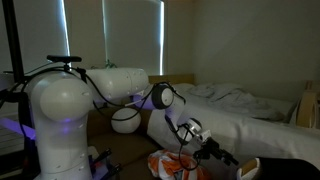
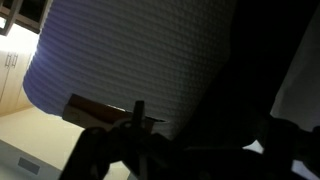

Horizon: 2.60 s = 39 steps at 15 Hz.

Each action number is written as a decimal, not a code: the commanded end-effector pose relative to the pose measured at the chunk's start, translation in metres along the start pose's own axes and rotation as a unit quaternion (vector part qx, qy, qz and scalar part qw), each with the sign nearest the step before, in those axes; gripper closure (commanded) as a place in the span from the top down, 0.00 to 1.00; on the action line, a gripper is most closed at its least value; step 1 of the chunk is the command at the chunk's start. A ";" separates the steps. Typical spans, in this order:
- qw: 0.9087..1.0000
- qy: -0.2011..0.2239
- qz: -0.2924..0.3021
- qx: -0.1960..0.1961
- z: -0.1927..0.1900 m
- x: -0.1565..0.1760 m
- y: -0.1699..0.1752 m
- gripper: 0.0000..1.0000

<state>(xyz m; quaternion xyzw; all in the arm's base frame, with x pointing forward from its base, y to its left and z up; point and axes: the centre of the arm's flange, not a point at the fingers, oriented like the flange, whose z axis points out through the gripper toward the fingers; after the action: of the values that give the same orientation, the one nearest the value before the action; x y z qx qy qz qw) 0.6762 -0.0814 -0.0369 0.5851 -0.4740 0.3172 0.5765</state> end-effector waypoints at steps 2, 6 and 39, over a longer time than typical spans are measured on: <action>1.000 0.008 -0.009 -0.005 0.012 -0.005 -0.007 1.00; 1.000 0.018 -0.004 -0.017 0.031 0.007 -0.016 1.00; 0.998 0.062 -0.018 0.021 0.068 0.012 -0.028 0.13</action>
<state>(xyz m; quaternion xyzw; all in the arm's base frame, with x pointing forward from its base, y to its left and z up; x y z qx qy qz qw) 0.6820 -0.1473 -0.0297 0.5872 -0.4200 0.3554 0.5936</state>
